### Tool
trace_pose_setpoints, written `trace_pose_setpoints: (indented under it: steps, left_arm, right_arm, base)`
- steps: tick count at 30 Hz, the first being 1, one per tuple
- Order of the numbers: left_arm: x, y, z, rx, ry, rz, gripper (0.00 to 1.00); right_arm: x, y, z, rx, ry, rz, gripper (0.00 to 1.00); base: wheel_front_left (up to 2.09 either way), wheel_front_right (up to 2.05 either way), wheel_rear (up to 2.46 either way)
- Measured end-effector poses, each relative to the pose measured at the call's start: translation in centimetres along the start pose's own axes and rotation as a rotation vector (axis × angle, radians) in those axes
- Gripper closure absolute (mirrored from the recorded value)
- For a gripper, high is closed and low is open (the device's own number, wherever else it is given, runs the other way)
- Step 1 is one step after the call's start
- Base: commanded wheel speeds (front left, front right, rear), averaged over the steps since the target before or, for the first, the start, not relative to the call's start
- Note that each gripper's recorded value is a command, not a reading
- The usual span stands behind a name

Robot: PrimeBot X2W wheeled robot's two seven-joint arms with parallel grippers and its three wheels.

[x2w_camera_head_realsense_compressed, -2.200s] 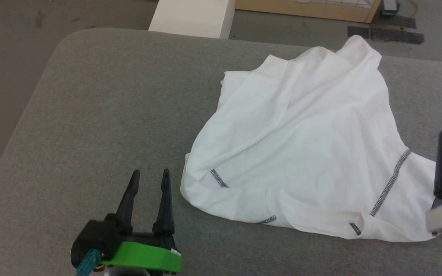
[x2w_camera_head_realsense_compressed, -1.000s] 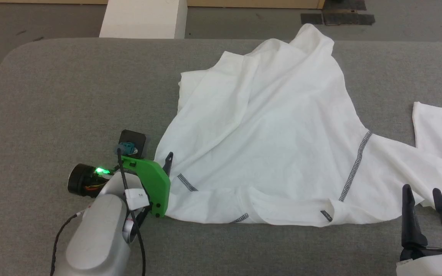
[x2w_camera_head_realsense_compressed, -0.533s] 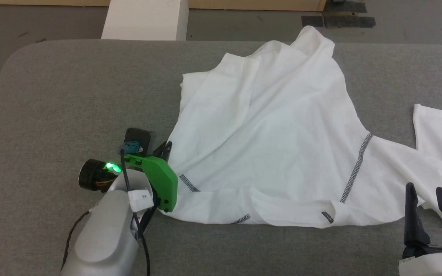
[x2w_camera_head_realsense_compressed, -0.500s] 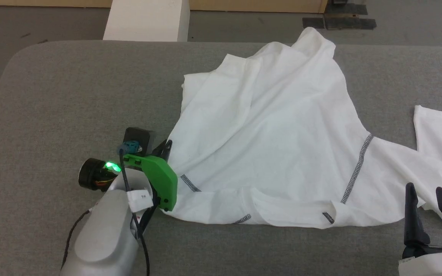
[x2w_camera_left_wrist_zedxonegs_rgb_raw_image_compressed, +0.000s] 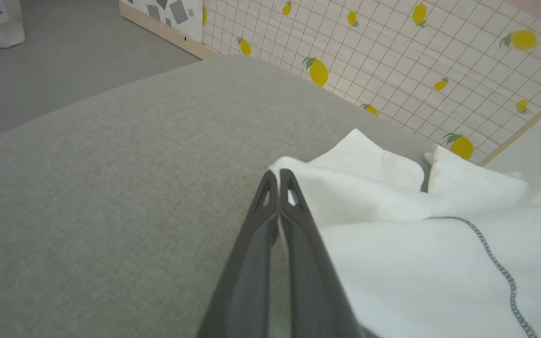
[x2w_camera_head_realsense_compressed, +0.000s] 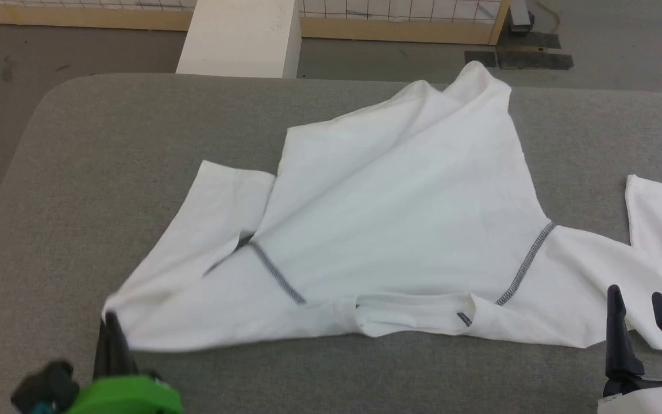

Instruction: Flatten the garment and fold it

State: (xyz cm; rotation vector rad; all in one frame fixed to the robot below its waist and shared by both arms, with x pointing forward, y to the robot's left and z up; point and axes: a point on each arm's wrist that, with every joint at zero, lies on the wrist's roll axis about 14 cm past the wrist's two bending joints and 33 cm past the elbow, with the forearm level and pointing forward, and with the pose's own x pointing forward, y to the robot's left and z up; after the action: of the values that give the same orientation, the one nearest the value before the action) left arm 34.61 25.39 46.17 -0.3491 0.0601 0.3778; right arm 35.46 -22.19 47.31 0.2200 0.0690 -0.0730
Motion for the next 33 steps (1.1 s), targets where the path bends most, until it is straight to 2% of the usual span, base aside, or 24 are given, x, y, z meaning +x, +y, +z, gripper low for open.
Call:
trace_pose_setpoints:
  steps: [5,7,9,10,11,16,19,22,26,28,30,33]
  left_arm:
    - [-3.3,4.1,-4.2,-0.068,0.140,0.191,1.00]
    - [-3.9,4.3,-5.3,-0.091,0.177,0.220,1.00]
    - [-4.0,4.0,-5.6,-0.098,0.184,0.218,0.51]
    - [-3.8,3.8,-5.4,-0.098,0.178,0.212,0.04]
    - [-3.5,3.6,-5.0,-0.100,0.161,0.206,0.00]
    - [-1.3,1.2,-0.1,-0.101,-0.002,0.112,0.00]
    - [-0.6,-1.5,4.0,-0.080,-0.138,-0.002,0.00]
    - [-1.0,-5.4,6.6,-0.044,-0.227,-0.170,0.00]
    - [-1.8,-8.5,7.0,-0.016,-0.252,-0.298,0.00]
    - [-2.2,-9.2,6.6,0.037,-0.248,-0.340,0.00]
    - [-2.7,-9.5,5.5,0.084,-0.222,-0.359,0.00]
    - [-3.2,-9.3,4.2,0.090,-0.183,-0.359,0.00]
  right_arm:
    - [0.2,0.0,-0.4,-0.001,0.012,0.000,0.00]
    - [0.3,0.2,-0.6,0.000,0.018,0.008,0.00]
    - [0.4,0.5,-0.7,0.002,0.024,0.015,0.00]
    - [0.4,0.5,-0.7,0.002,0.024,0.017,0.00]
    - [0.4,0.6,-0.7,0.002,0.023,0.018,0.00]
    - [0.2,0.6,-0.3,0.001,0.015,0.019,0.00]
    - [-0.1,0.4,0.0,0.000,0.005,0.013,0.00]
    - [-0.3,0.2,0.2,0.000,-0.001,0.006,0.00]
    - [-0.5,0.1,0.2,0.002,-0.002,0.002,0.00]
    - [-0.7,0.0,0.3,0.002,-0.003,-0.001,0.00]
    - [-0.8,-0.1,0.3,0.002,-0.004,-0.004,0.00]
    - [-0.9,-0.2,0.3,0.002,-0.004,-0.005,0.00]
  base:
    - [0.00,0.00,0.00]
    - [0.00,0.00,0.00]
    - [0.00,0.00,0.00]
    - [0.00,0.00,0.00]
    - [0.00,0.00,0.00]
    - [0.00,0.00,0.00]
    - [0.00,0.00,0.00]
    - [0.00,0.00,0.00]
    - [0.00,0.00,0.00]
    - [0.00,0.00,0.00]
    - [0.00,0.00,0.00]
    - [0.00,0.00,0.00]
